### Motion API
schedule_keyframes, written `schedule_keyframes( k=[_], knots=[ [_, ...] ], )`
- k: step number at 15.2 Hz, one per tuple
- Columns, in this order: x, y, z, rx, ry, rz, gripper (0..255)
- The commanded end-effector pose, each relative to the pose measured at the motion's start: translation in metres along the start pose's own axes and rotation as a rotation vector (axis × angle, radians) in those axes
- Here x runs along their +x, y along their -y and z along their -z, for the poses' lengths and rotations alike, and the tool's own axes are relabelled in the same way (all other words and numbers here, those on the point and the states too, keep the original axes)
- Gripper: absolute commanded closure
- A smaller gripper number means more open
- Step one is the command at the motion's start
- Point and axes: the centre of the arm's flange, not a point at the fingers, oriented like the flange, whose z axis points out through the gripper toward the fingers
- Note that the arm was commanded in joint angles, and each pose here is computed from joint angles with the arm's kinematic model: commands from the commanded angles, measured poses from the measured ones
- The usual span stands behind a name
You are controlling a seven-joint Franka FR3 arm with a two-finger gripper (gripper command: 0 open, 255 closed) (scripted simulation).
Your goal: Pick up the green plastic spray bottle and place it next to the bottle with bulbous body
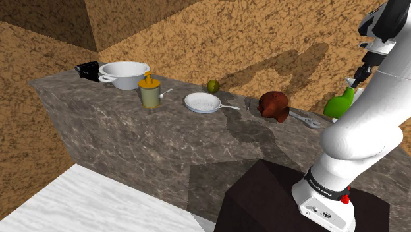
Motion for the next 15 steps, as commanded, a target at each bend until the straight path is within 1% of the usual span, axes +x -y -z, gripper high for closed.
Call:
schedule_keyframes(
  k=[1, 13, 15],
  knots=[
    [-0.001, -0.001, -0.011, -0.001, 0.0, 0.0, 255],
    [-0.005, -0.004, -0.076, -0.001, 0.0, 0.0, 255],
    [-0.006, -0.004, -0.076, -0.001, 0.0, 0.0, 255]
  ],
)
